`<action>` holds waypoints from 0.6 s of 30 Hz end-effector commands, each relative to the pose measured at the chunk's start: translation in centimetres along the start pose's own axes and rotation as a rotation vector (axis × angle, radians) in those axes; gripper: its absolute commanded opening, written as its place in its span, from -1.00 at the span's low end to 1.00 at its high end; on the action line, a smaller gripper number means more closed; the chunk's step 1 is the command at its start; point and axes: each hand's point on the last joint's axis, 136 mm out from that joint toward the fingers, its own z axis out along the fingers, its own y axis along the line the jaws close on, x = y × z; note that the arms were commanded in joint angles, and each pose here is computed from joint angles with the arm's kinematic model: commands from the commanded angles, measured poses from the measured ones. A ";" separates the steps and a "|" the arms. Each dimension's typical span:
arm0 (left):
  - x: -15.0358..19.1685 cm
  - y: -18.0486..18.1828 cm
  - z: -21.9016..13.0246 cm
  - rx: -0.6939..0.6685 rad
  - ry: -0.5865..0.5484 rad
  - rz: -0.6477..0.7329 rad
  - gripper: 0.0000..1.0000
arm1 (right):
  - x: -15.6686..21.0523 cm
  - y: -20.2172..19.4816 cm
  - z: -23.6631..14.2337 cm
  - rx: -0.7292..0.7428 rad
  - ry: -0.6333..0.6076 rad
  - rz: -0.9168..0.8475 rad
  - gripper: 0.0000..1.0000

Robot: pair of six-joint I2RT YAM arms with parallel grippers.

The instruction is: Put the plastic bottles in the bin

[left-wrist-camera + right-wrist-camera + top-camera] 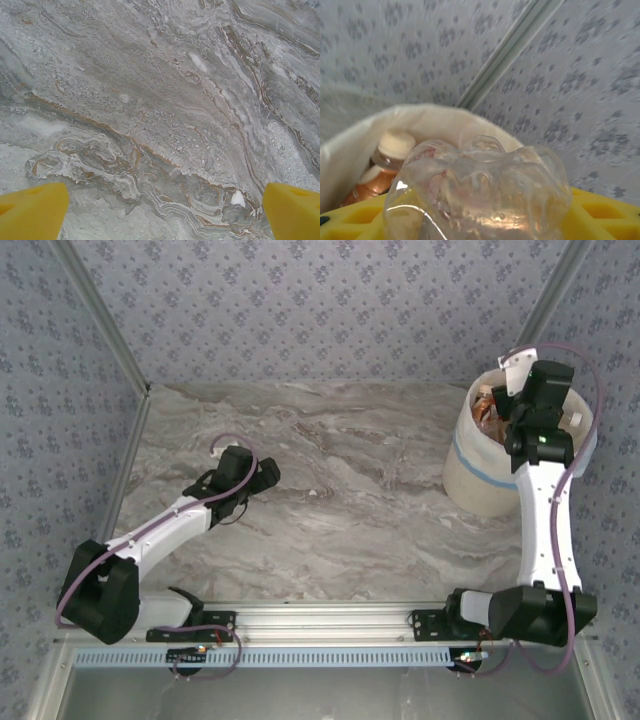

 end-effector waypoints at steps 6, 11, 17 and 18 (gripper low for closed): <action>-2.9 0.0 -2.1 -0.008 -0.092 -0.012 0.99 | -1.6 1.3 -2.6 -0.130 -0.089 -0.085 0.67; -5.3 1.9 -3.8 -0.059 -0.168 -0.001 0.99 | -4.6 3.2 -6.9 -0.255 -0.259 0.081 0.82; -9.2 7.0 -6.8 -0.250 -0.318 0.027 0.99 | -4.6 7.9 -9.1 -0.457 -0.370 0.302 1.00; -9.7 8.1 -7.3 -0.296 -0.346 0.031 0.99 | -4.0 9.4 -9.2 -0.511 -0.373 0.321 1.00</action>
